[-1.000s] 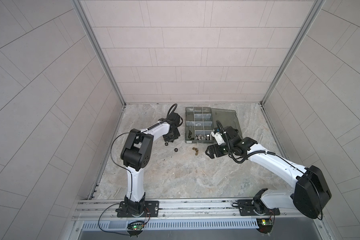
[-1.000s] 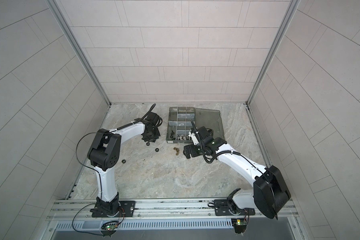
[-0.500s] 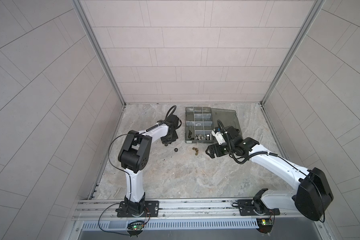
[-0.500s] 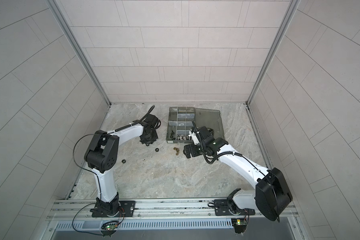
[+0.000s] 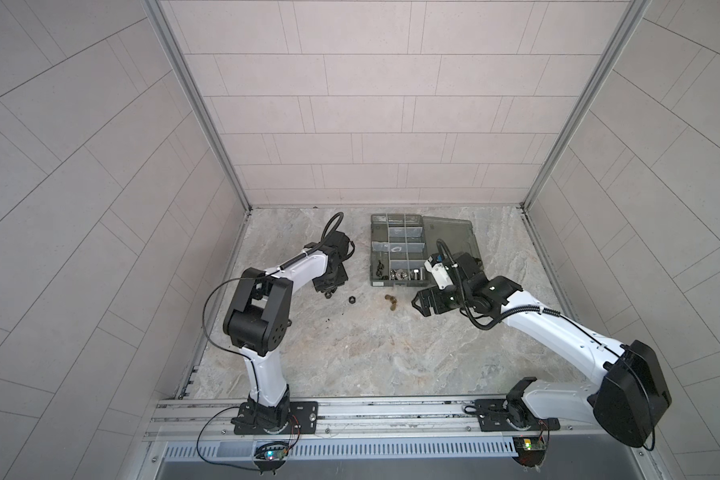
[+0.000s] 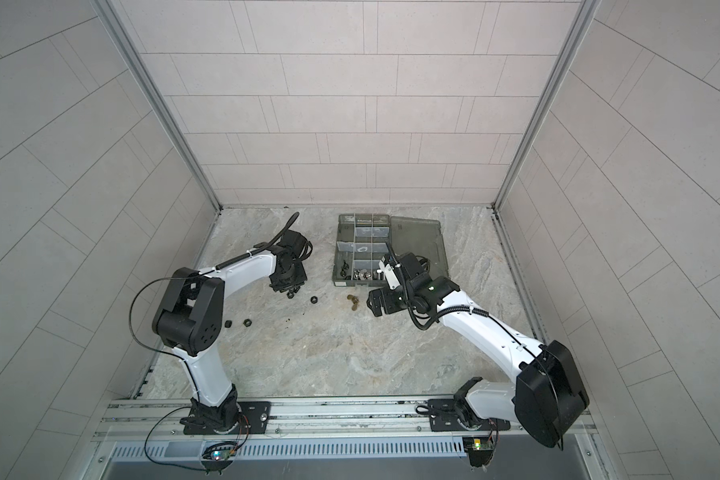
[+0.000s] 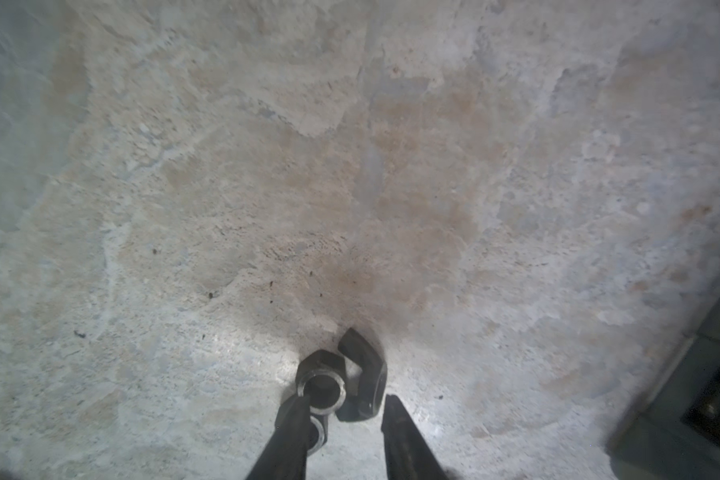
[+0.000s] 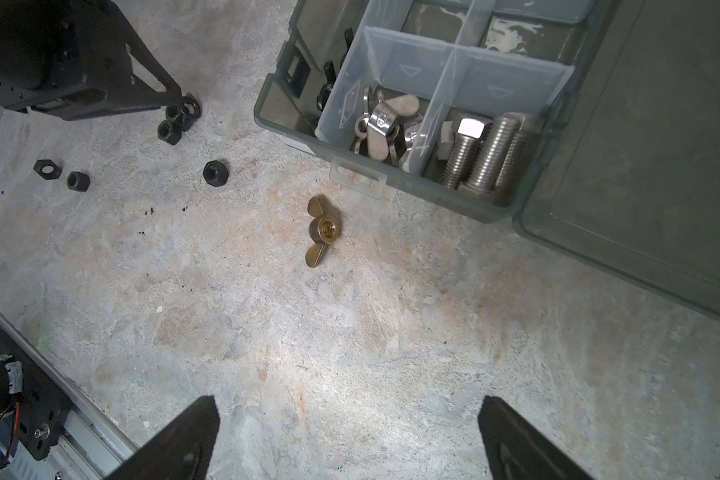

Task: Sort the screws and nuts into containers
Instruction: 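Lower the left gripper onto a black wing nut beside the hex nuts and grasp it, then lift the black wing nut and carry it with the left gripper to the organizer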

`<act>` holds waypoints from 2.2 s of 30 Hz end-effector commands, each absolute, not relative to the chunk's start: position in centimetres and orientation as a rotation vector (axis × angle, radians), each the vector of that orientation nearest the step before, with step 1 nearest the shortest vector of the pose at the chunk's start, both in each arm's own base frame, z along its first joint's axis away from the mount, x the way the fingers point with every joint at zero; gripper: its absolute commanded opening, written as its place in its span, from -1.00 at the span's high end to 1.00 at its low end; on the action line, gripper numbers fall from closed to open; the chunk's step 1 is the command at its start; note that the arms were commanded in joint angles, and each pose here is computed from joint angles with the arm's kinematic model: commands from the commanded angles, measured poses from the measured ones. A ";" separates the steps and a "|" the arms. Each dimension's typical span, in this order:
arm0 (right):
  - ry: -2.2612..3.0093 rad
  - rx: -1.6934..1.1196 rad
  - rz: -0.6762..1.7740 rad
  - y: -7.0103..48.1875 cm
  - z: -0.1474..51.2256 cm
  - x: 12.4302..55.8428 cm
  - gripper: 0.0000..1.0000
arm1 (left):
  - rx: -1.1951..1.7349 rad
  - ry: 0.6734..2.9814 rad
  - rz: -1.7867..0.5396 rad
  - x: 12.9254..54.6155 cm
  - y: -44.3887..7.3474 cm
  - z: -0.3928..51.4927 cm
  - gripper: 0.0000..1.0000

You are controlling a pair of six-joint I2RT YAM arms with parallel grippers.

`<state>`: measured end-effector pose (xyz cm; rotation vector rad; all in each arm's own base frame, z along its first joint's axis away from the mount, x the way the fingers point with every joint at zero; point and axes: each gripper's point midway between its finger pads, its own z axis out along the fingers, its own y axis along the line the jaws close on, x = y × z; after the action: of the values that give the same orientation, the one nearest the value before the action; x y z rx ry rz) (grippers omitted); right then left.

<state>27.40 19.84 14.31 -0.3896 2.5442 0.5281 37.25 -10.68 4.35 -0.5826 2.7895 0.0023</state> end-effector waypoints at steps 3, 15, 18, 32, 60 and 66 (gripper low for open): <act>2.543 -0.375 0.528 19.4 14.6 27.0 -0.99 | -0.565 2.773 -0.011 37.5 -10.8 6.2 0.28; 2.549 -0.374 0.514 19.1 14.4 26.9 -0.99 | -0.551 2.804 -0.027 37.9 -11.8 4.6 0.29; 2.550 -0.378 0.510 19.1 14.4 26.9 -0.99 | -0.550 2.809 -0.032 38.1 -12.0 4.3 0.29; 2.561 -0.382 0.490 18.8 14.1 27.3 -0.99 | -0.532 2.836 -0.026 38.7 -12.9 3.1 0.31; 2.563 -0.374 0.490 18.4 14.0 27.2 -0.99 | -0.535 2.876 -0.016 38.4 -13.0 1.3 0.63; 2.560 -0.370 0.495 18.5 14.1 27.2 -0.99 | -0.522 2.860 -0.038 38.7 -13.6 2.8 0.69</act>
<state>27.62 18.96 14.19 -0.3654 2.5557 0.5108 38.66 -13.11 1.98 -0.5415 2.8535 -0.0370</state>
